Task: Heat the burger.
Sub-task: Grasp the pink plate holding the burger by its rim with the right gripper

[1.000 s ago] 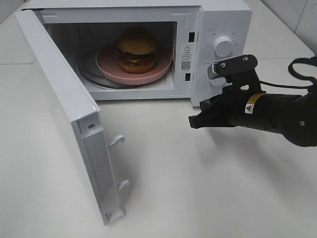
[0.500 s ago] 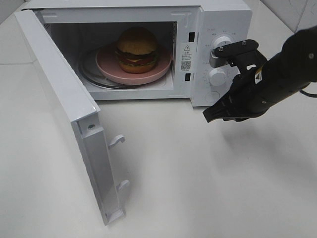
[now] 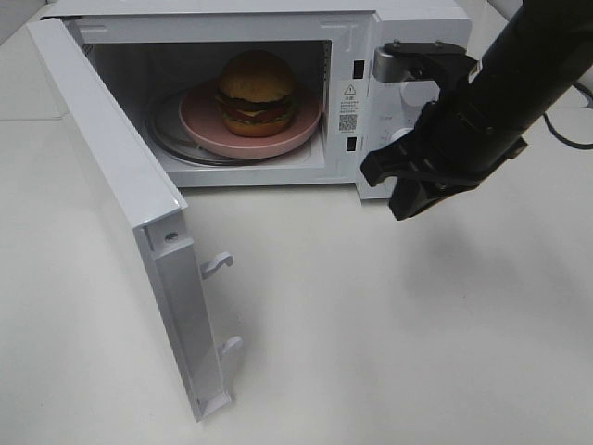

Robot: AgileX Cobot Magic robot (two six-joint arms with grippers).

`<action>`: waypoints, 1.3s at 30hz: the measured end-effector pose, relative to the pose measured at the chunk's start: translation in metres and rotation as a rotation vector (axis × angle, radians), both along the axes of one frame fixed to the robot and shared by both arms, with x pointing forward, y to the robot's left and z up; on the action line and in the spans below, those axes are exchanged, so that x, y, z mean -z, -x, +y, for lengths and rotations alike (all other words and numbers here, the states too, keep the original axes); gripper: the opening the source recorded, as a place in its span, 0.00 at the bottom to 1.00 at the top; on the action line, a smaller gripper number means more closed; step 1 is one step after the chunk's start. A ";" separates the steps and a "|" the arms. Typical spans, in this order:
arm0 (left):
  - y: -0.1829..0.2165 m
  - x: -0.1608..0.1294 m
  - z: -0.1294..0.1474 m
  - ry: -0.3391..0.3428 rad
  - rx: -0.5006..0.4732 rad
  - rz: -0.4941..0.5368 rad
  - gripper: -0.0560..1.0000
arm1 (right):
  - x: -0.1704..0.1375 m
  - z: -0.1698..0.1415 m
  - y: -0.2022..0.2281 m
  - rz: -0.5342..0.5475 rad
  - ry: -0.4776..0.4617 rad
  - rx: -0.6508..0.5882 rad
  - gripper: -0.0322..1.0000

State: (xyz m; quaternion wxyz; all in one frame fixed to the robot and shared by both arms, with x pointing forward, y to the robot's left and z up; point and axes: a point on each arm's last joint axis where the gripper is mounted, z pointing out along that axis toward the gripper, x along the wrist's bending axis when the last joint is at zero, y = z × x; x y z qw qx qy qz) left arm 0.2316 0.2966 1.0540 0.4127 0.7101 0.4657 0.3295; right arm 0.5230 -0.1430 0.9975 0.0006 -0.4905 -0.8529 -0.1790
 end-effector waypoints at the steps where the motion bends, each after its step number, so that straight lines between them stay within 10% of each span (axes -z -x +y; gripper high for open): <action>1: 0.000 0.000 0.000 0.000 0.000 0.000 0.05 | 0.000 0.000 0.000 0.000 0.000 0.000 0.15; 9: 0.000 0.000 0.000 0.000 0.000 0.000 0.05 | -0.011 0.021 0.001 -0.105 -0.218 -0.248 0.20; 17: 0.000 0.000 0.000 0.000 0.000 0.000 0.05 | -0.021 0.030 -0.008 -0.311 -0.299 -0.368 0.48; 22: 0.000 0.000 0.000 0.000 0.000 0.000 0.05 | -0.023 0.041 -0.007 -0.462 -0.248 -0.551 0.63; 39: 0.000 0.000 0.000 0.000 0.000 0.000 0.05 | -0.013 0.083 0.002 -0.698 0.052 -0.929 0.64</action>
